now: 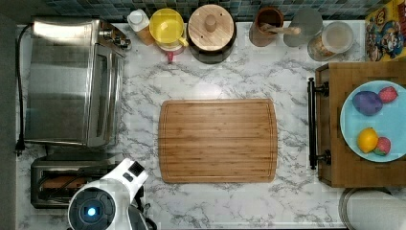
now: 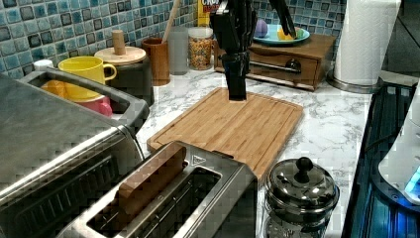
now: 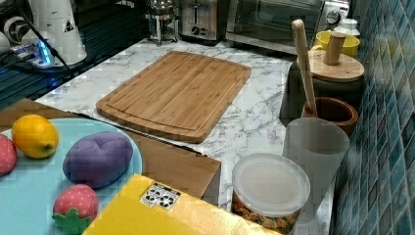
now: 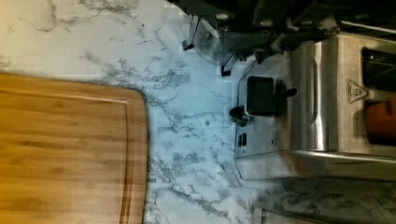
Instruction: Turn on the toaster.
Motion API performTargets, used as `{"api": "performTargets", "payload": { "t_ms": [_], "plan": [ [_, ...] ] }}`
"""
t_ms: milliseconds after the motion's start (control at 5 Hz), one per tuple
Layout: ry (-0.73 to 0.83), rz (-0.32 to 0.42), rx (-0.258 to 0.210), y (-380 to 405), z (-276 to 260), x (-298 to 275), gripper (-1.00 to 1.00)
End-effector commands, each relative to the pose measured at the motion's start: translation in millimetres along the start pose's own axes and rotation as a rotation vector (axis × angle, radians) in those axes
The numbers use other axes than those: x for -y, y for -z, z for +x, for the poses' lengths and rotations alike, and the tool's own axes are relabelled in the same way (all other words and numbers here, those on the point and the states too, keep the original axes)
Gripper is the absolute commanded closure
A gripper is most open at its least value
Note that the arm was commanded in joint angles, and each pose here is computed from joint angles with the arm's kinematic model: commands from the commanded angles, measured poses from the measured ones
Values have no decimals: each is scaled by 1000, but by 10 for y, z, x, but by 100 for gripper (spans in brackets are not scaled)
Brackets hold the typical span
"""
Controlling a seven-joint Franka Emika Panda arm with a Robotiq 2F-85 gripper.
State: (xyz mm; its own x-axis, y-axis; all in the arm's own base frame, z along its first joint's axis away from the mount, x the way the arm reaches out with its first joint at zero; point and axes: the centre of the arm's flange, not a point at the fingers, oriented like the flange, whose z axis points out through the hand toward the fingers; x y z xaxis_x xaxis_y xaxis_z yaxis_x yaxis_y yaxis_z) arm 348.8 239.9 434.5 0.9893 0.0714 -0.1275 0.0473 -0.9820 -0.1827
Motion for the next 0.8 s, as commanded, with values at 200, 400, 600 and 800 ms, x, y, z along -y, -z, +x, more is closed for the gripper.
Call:
{"api": "performTargets", "payload": {
  "t_ms": [200, 400, 600, 800],
  "plan": [
    [23, 95, 15, -195, 20, 365, 100],
    [-22, 102, -16, -180, 74, 434, 100],
    [-92, 73, -44, -238, 204, 377, 100],
    [-145, 71, -47, -257, 348, 267, 100]
  ]
}}
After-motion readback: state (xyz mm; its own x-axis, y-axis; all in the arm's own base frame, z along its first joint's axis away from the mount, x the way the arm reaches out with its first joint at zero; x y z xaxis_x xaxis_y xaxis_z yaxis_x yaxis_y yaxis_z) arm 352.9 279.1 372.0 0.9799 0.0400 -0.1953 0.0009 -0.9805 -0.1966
